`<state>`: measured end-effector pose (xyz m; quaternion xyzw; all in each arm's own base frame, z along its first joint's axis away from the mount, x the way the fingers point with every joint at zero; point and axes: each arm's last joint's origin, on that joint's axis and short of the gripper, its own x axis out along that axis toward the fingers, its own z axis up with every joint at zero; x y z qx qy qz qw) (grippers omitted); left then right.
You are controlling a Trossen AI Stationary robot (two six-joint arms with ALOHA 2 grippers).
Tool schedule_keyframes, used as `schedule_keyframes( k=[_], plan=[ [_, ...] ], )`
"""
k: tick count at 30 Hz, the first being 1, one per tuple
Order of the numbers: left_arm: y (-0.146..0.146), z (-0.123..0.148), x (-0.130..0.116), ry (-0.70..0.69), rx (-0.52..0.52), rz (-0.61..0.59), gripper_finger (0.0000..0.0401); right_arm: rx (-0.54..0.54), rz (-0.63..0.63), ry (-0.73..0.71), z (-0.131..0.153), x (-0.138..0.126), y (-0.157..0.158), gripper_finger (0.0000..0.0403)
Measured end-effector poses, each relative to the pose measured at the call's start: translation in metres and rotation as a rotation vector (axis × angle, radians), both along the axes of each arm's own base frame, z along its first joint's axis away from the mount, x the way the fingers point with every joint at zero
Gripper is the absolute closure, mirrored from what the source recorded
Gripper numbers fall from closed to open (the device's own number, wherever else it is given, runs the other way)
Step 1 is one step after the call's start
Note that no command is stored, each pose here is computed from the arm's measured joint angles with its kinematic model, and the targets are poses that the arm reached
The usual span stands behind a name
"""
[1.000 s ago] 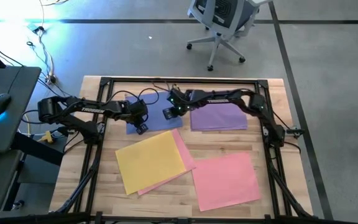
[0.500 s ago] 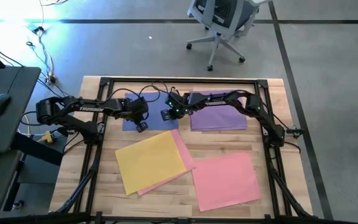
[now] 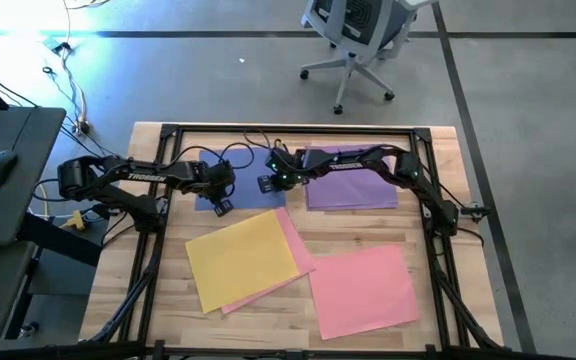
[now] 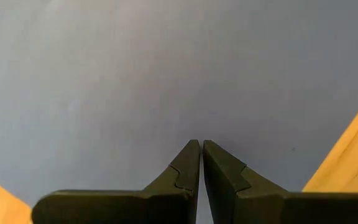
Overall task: Organize paper
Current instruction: Move the blue paper from middle left to top left table, then move the yellow paper from middle left to bottom left table
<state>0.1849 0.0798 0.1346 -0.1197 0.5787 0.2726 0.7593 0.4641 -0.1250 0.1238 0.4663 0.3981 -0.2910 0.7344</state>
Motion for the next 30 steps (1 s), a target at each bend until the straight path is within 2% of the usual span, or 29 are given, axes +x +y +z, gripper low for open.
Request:
schedule_keyframes(
  k=[7,12,17,24,30],
  plan=[
    [-0.002,0.003,-0.004,0.035,-0.006,0.002,0.0401,-0.015,0.0,-0.062,0.02,0.0,0.0,0.0389],
    [-0.001,0.022,-0.006,0.024,0.017,0.028,0.0401,-0.007,0.027,-0.059,0.036,-0.005,0.002,0.0333],
    [-0.008,0.053,-0.011,-0.096,-0.029,0.055,0.0401,-0.049,0.132,-0.061,0.062,-0.014,0.005,0.0275],
    [-0.034,0.086,-0.027,-0.33,-0.187,-0.099,0.0401,-0.016,0.27,-0.062,0.091,-0.025,0.028,0.0243],
    [-0.052,0.096,-0.038,-0.388,-0.26,-0.195,0.0401,0.044,0.334,-0.051,0.095,-0.021,0.072,0.024]
  ],
)
